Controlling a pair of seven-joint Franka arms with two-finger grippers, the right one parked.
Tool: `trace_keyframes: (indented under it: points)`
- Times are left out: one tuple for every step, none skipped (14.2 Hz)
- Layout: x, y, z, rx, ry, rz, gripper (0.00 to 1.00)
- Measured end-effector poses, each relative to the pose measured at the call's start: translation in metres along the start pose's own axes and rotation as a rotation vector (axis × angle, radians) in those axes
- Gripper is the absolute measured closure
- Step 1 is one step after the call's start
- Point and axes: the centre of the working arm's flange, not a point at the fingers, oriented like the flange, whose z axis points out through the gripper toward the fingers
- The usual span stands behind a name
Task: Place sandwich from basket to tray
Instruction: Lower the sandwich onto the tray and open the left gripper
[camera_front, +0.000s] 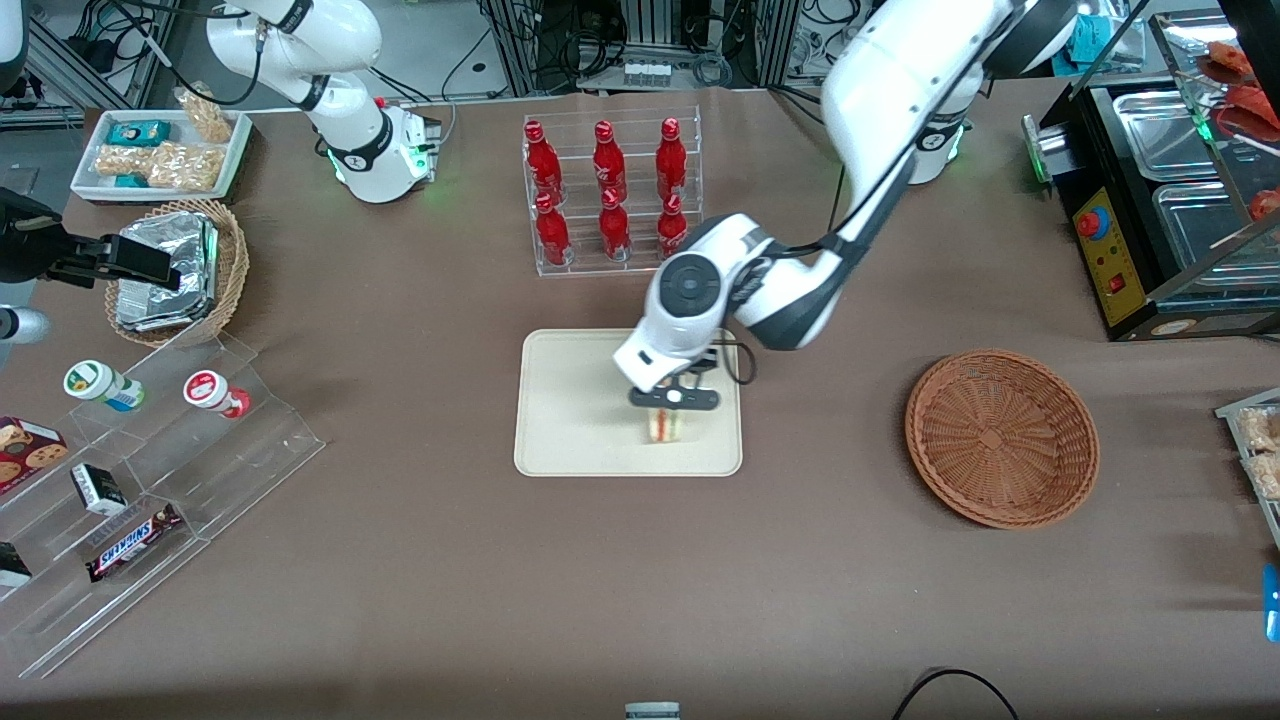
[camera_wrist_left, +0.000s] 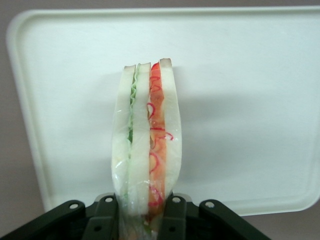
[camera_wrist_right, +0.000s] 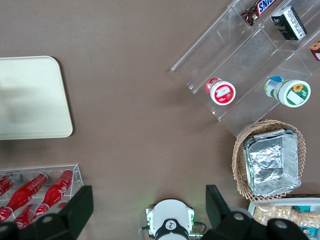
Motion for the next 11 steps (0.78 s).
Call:
trace_keyframes:
  points:
    - [-0.002,0.010,0.006,-0.004,-0.002,0.000,0.70]
    - [-0.003,0.017,0.011,-0.007,-0.004,0.000,0.70]
    - [-0.004,0.021,0.015,-0.007,-0.007,-0.001,0.70]
    - [-0.005,0.024,0.019,-0.006,-0.010,-0.001,0.68]
    - [-0.007,0.026,0.022,-0.005,-0.014,0.000,0.68]
    - [-0.007,0.027,0.025,-0.003,-0.017,0.000,0.63]
    - [-0.007,0.027,0.028,-0.001,-0.020,-0.001,0.53]
    - [-0.007,0.026,0.029,0.000,-0.021,-0.001,0.44]
    - [-0.007,0.026,0.029,0.004,-0.017,-0.001,0.33]
    - [-0.005,0.025,0.028,0.009,-0.008,-0.006,0.24]
    - [-0.004,0.025,0.027,0.015,0.002,-0.018,0.13]
